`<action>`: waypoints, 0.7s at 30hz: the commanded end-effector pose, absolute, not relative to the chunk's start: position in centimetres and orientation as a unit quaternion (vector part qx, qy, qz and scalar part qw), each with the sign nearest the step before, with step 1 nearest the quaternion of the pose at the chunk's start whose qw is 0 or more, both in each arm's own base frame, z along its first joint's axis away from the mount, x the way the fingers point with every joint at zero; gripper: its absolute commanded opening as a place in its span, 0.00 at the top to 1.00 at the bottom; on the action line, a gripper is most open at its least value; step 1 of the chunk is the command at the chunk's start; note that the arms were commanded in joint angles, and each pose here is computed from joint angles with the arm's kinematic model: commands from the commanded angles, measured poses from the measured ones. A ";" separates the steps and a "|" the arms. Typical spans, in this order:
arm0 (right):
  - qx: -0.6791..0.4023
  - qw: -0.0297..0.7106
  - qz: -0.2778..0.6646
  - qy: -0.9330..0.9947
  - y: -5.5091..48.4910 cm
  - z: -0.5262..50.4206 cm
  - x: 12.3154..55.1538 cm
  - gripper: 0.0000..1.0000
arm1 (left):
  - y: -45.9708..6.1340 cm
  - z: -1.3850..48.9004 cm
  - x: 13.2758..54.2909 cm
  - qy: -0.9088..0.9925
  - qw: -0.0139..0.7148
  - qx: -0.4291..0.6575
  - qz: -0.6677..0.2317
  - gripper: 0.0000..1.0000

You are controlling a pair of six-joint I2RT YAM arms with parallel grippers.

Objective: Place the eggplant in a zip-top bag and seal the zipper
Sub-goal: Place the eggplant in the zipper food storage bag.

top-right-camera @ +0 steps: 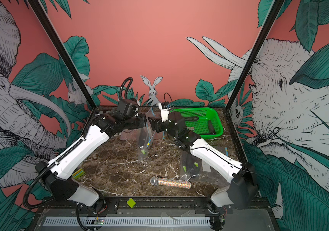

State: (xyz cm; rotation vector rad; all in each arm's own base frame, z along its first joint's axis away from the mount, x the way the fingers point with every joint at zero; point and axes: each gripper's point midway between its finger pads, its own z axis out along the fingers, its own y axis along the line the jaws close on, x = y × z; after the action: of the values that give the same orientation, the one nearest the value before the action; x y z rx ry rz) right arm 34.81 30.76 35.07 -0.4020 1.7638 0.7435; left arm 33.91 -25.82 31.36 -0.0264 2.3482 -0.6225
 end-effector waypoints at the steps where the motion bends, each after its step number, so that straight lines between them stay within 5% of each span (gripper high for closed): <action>1: -0.167 0.555 0.336 0.743 28.7 37.8 33.6 0.21 | -23.8 33.3 34.5 0.895 0.381 -0.063 -0.225 1.00; 9: -0.194 0.561 0.321 0.738 25.6 37.3 30.9 0.17 | -20.8 40.0 35.5 0.823 0.477 -0.171 -0.258 1.00; 21: -0.298 0.555 0.390 0.671 25.4 37.9 27.4 0.32 | -21.0 43.2 35.4 0.781 0.482 -0.220 -0.330 1.00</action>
State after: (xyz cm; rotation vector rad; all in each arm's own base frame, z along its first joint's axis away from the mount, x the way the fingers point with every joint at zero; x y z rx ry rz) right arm 28.49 24.50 36.50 -0.6215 1.6928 0.8137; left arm 35.46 -21.45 41.13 -0.4773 1.9749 -0.7301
